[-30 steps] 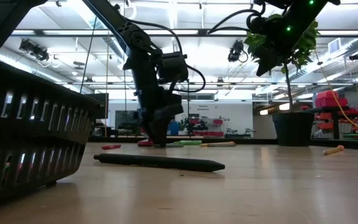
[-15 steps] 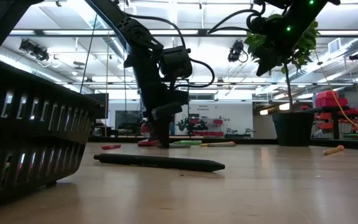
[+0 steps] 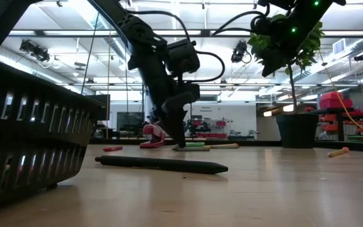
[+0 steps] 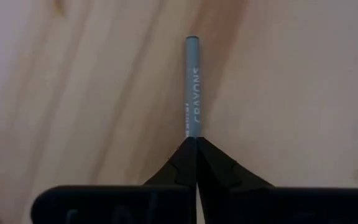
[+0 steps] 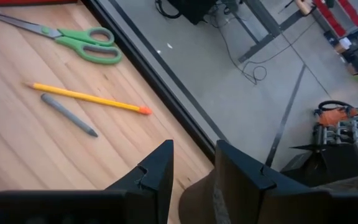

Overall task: Sort crayons/erasers/pens/pencils in bins
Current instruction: Put the left gray crayon into the middle right black bin

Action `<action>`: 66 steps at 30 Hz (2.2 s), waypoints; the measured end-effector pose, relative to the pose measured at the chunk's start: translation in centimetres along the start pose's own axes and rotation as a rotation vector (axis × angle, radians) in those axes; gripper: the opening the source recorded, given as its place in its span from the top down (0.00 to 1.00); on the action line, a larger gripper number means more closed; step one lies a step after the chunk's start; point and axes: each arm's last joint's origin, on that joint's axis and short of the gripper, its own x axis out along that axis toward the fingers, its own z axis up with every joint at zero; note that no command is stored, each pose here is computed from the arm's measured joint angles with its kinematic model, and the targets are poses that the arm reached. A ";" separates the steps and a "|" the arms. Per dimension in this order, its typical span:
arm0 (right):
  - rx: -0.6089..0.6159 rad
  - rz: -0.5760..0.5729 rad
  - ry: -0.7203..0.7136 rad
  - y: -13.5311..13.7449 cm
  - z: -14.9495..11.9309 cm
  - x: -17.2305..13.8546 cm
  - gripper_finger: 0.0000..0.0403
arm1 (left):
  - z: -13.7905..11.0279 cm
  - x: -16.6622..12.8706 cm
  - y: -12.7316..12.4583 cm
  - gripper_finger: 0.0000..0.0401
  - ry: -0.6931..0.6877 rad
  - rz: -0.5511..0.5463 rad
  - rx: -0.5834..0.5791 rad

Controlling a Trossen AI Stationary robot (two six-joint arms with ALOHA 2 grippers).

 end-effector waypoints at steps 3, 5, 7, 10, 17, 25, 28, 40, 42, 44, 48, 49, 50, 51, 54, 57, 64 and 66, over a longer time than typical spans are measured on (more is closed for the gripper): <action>-0.002 -0.007 -0.001 0.0 0.0 0.0 0.69 | 0.0 0.0 -0.5 0.98 0.002 -0.032 0.008; -0.005 -0.008 0.002 0.0 0.0 0.0 0.69 | -0.1 0.0 -0.9 0.97 0.009 -0.067 0.016; -0.005 -0.008 0.001 0.0 0.0 0.0 0.69 | -0.2 0.0 -1.4 0.96 0.013 -0.100 0.025; -0.005 -0.008 0.002 0.0 0.0 0.0 0.69 | -0.3 0.0 -2.2 0.96 0.013 -0.129 0.046; -0.002 -0.008 0.002 0.0 0.0 0.0 0.69 | -0.5 -0.1 -3.3 0.97 0.010 -0.126 0.102; -0.002 -0.008 0.001 0.0 0.0 0.0 0.69 | -0.3 -0.1 -3.2 0.88 -0.007 -0.057 0.103; -0.002 -0.008 0.001 0.0 0.0 0.0 0.69 | -0.1 -0.1 -3.4 0.85 -0.035 -0.051 0.109; -0.003 -0.008 0.002 0.0 -0.1 0.0 0.69 | 0.2 -0.3 -4.2 0.75 -0.092 0.064 0.209; -0.003 -0.008 0.002 0.0 -0.1 0.0 0.69 | 0.2 -0.3 -3.9 0.74 -0.093 0.081 0.181; -0.002 -0.008 0.002 0.0 -0.1 0.0 0.69 | 0.2 -0.2 -3.4 0.74 -0.082 0.087 0.153; -0.001 -0.008 0.002 0.0 -0.1 0.0 0.69 | 0.0 0.3 -2.5 0.74 -0.042 0.017 0.099; 0.000 -0.008 0.002 0.0 -0.1 0.0 0.69 | 0.1 0.4 -2.5 0.74 -0.046 -0.008 0.089; 0.000 -0.008 0.003 0.0 -0.1 0.0 0.69 | 0.1 0.5 -2.4 0.73 -0.040 -0.023 0.081; 0.000 -0.008 0.003 0.0 -0.1 0.0 0.69 | 0.0 0.5 -2.4 0.73 -0.034 -0.025 0.081; 0.001 -0.010 0.004 -0.1 -0.1 0.0 0.69 | 0.0 0.5 -2.4 0.74 -0.037 -0.023 0.084; 0.001 -0.010 0.004 -0.1 -0.1 0.0 0.69 | -0.2 1.1 -2.4 0.75 -0.026 -0.016 0.085; 0.001 -0.010 0.004 -0.1 -0.1 0.0 0.69 | -0.6 2.4 -2.4 0.76 -0.001 -0.011 0.093; 0.002 -0.010 0.004 -0.1 -0.1 0.0 0.69 | -0.6 2.4 -2.6 0.76 -0.003 -0.013 0.096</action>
